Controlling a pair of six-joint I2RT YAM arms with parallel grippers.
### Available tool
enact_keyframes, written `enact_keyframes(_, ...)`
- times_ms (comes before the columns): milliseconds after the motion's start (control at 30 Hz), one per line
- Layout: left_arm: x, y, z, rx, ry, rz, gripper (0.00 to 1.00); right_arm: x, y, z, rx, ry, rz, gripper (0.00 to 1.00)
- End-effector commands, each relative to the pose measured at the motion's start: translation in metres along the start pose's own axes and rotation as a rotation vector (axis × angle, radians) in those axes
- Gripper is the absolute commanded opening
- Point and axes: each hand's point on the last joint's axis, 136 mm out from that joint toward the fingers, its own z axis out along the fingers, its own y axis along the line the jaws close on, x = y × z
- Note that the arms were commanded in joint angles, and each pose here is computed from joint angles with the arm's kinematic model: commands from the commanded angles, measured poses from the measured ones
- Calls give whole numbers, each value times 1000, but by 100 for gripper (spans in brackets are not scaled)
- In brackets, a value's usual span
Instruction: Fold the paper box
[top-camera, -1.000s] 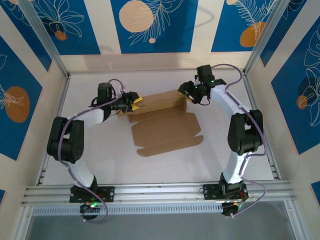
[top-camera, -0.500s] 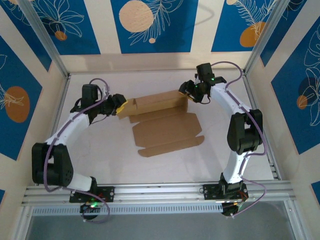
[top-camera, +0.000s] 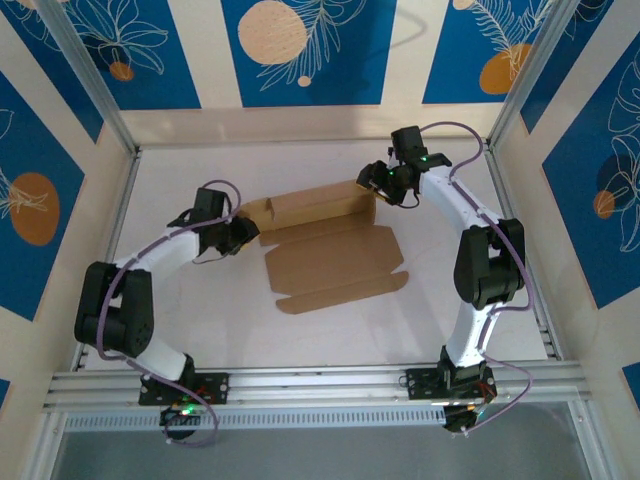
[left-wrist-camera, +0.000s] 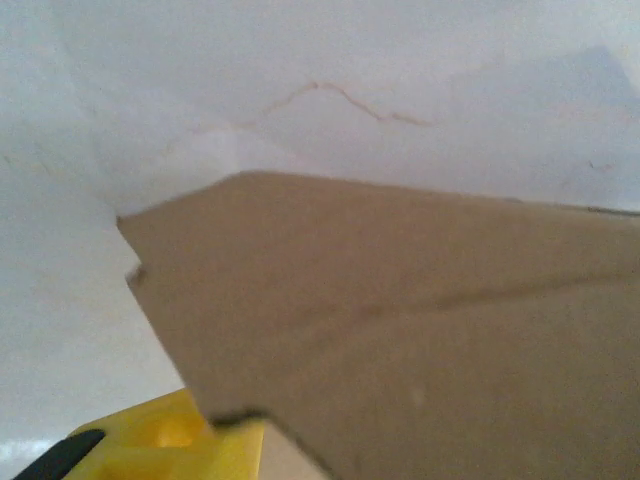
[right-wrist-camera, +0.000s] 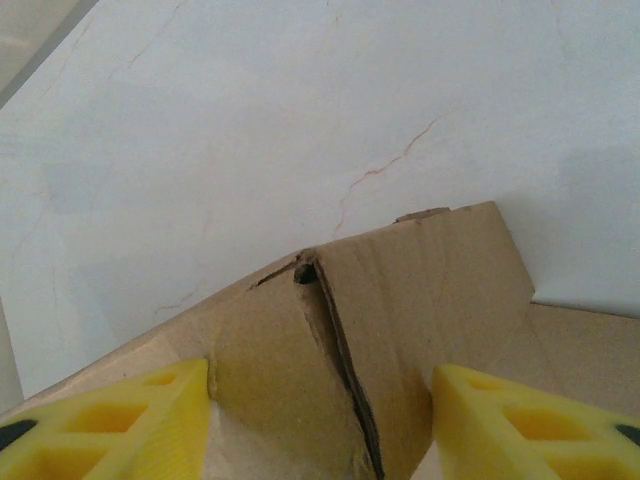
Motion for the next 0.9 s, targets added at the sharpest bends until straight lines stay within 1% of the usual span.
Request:
enact_keyframes(0,-12,9,15,-66,-86,5,39,8,-16,7,80,32,-12,58)
enact_keyframes(100,-11,10,30,-45,-105,-19,43,8,-16,7,81,32,-11,58)
enact_keyframes(300,-9,-1,54,24,-110,-31,45,14,-17,13,69,52,-7,58)
enact_keyframes(533,1,-7,71,25,-74,-34,47,17,-17,14,61,63,3,58)
enact_keyframes(667,9,-1,73,-9,-58,-25,48,16,-17,12,65,59,-1,58)
enact_keyframes(800,8,13,63,-79,-86,16,54,16,-17,11,69,55,-9,58)
enact_keyframes(867,8,15,58,-88,-99,30,56,16,-17,10,68,56,-12,58)
